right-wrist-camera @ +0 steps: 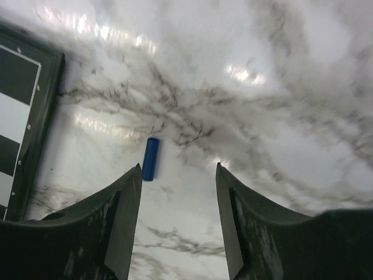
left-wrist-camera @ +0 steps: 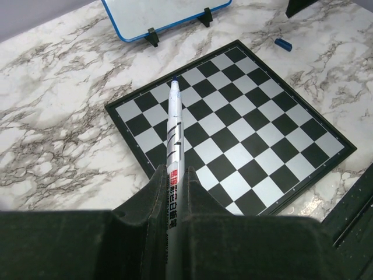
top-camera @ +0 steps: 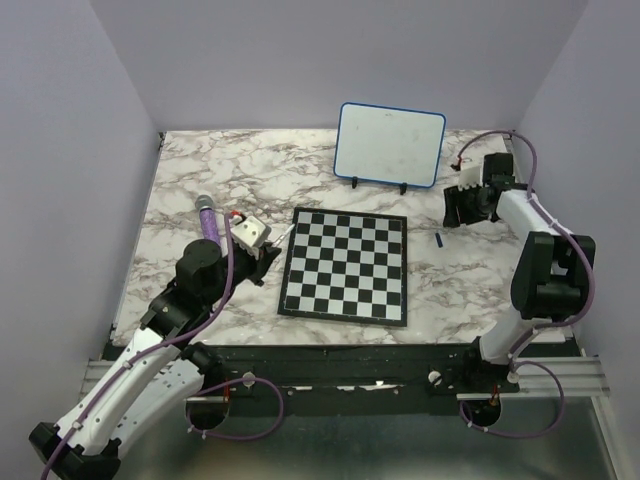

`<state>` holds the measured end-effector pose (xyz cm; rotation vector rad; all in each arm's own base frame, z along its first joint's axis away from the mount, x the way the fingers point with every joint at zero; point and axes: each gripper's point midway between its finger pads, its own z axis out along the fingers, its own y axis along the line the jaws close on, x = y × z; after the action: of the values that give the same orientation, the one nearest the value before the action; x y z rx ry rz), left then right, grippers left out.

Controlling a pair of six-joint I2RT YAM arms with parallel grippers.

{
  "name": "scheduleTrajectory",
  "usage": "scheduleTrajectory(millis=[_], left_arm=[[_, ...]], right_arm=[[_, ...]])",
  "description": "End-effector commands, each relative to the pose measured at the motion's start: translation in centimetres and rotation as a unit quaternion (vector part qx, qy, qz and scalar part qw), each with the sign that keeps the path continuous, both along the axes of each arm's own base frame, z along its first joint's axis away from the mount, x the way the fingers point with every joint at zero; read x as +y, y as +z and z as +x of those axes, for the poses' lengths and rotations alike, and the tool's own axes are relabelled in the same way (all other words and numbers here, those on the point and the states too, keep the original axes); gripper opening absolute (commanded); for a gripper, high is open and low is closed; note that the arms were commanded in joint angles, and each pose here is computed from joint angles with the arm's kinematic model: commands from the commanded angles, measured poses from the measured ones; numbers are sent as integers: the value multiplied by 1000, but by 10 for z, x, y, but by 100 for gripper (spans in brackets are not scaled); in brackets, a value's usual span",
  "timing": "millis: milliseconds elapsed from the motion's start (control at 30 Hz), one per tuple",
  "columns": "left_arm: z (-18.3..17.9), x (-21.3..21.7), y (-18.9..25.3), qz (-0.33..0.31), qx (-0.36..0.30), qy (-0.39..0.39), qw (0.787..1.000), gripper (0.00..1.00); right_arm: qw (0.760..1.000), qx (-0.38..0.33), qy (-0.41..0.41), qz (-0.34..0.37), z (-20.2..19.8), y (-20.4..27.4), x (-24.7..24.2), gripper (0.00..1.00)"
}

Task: Write a sentence on the whiteboard
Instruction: Pick up the whiteboard from the whiteboard stand.

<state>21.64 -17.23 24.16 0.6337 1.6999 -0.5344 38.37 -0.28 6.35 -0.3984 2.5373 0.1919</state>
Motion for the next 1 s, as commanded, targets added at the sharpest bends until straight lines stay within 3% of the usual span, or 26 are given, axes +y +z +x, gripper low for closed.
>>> scheduleTrajectory(millis=[0,167,533,967], left_arm=[[7,10,2,1,-11,23,1000,0],[9,13,6,-6,-20,25,999,0],[18,20,-1,2,-8,40,999,0],[32,30,-8,-2,6,57,998,0]], right_arm=[[996,-32,72,48,28,46,3,66],[985,-59,114,114,74,74,19,73],[967,-108,58,225,177,96,5,76],[925,-111,65,358,217,84,16,78]])
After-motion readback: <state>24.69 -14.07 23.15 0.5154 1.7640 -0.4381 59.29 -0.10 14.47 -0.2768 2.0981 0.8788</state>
